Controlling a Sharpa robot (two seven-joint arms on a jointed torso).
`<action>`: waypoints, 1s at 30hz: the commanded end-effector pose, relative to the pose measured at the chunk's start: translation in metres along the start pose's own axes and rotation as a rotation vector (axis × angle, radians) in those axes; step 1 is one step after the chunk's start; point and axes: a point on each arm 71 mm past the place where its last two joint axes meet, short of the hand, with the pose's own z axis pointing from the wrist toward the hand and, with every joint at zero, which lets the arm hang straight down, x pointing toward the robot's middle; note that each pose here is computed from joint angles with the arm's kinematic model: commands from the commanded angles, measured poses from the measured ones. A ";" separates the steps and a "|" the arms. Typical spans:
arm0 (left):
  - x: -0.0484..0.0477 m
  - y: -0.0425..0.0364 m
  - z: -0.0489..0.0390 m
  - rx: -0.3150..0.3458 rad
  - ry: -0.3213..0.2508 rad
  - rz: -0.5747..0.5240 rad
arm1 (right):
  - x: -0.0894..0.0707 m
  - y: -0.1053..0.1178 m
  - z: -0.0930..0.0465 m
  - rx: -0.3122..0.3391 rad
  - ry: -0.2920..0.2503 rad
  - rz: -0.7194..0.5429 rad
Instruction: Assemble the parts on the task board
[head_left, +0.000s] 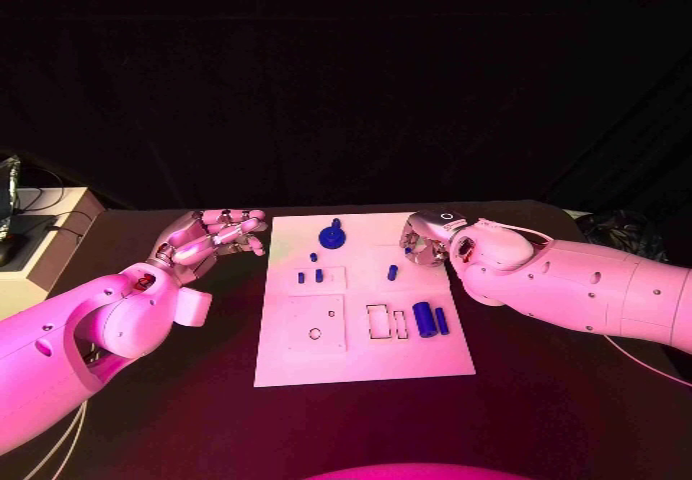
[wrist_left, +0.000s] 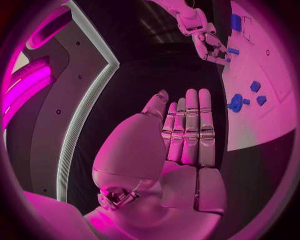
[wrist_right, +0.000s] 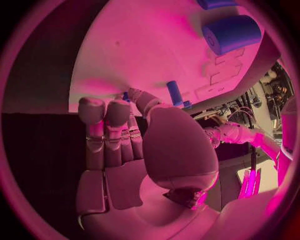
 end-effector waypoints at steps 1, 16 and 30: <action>0.0008 -0.0008 -0.0001 0.006 0.003 -0.010 | 0.004 0.004 0.000 -0.020 0.034 0.018; -0.0007 -0.0008 -0.0009 0.002 0.000 -0.006 | 0.003 0.006 0.000 -0.009 0.013 -0.003; -0.0039 -0.0002 -0.0015 -0.002 -0.007 -0.002 | -0.008 0.004 -0.006 -0.002 -0.079 0.044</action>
